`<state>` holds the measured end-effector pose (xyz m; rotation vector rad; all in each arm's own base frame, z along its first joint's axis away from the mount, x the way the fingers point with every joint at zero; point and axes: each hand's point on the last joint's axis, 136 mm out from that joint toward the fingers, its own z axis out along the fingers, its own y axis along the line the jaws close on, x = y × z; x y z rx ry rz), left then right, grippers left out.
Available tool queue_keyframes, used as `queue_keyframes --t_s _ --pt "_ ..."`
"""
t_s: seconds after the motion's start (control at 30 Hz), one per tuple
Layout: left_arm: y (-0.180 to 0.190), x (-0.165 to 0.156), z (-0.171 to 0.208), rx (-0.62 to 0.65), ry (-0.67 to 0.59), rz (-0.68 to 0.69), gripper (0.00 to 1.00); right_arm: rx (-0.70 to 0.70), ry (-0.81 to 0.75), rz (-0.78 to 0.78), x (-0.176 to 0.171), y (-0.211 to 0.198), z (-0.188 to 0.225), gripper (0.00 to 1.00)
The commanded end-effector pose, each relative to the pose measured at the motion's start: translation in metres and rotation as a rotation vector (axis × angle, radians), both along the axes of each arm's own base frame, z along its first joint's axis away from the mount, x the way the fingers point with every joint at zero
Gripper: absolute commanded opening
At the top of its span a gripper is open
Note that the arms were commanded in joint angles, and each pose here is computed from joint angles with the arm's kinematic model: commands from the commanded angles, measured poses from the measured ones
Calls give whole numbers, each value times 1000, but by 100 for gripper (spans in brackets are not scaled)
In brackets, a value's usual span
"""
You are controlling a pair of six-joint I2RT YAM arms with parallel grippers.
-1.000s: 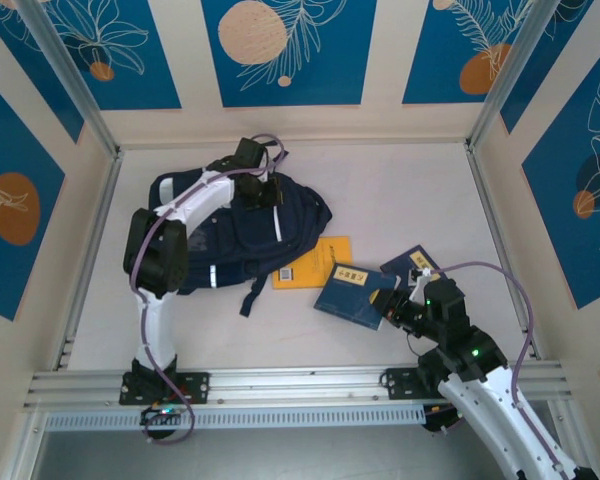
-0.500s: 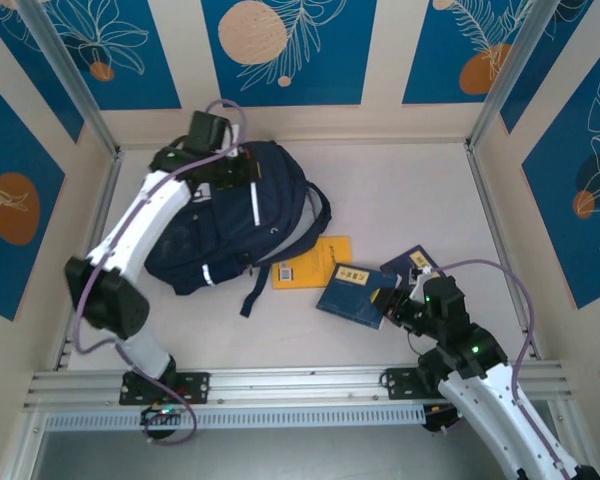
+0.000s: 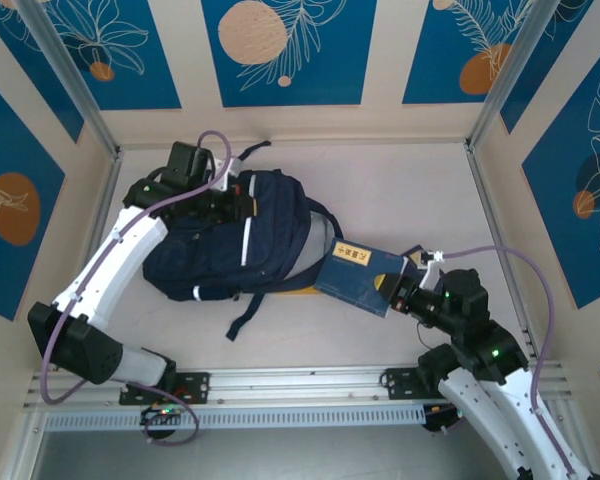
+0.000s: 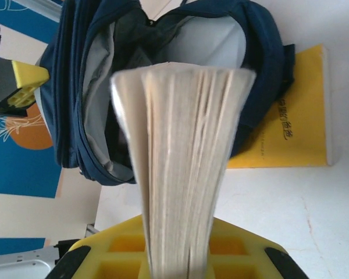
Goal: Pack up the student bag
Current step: Place the book in the student bag.
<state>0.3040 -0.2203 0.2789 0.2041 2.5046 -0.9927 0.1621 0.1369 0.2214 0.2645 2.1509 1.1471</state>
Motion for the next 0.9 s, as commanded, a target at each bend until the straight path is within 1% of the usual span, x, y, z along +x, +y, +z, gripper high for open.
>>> queue_keyframes --t_s 0.0,0.2,0.37,0.43,0.53,0.57,0.63,0.7,0.87 --pt "-20 -26 21 -94 -44 -146 0 64 -20 55 6 15 9 0" --pt "-38 -46 10 -68 -12 -235 0 188 50 30 37 34 0 0" --pt "-37 -62 8 -50 1 -262 0 288 28 82 62 56 17 0" --pt "-29 -63 21 -38 -46 -237 0 279 27 91 68 61 20 0" --pt "-7 -49 47 42 -166 -138 0 229 32 83 74 63 16 0" --pt "-2 -45 56 45 -188 -113 0 227 33 82 75 63 16 0" --pt "4 -38 77 19 -222 -75 0 229 29 92 74 65 18 0" --pt "6 -33 91 7 -248 -53 0 227 21 107 72 67 22 0" --pt "15 -26 112 -14 -302 1 0 185 -9 120 62 64 26 0"
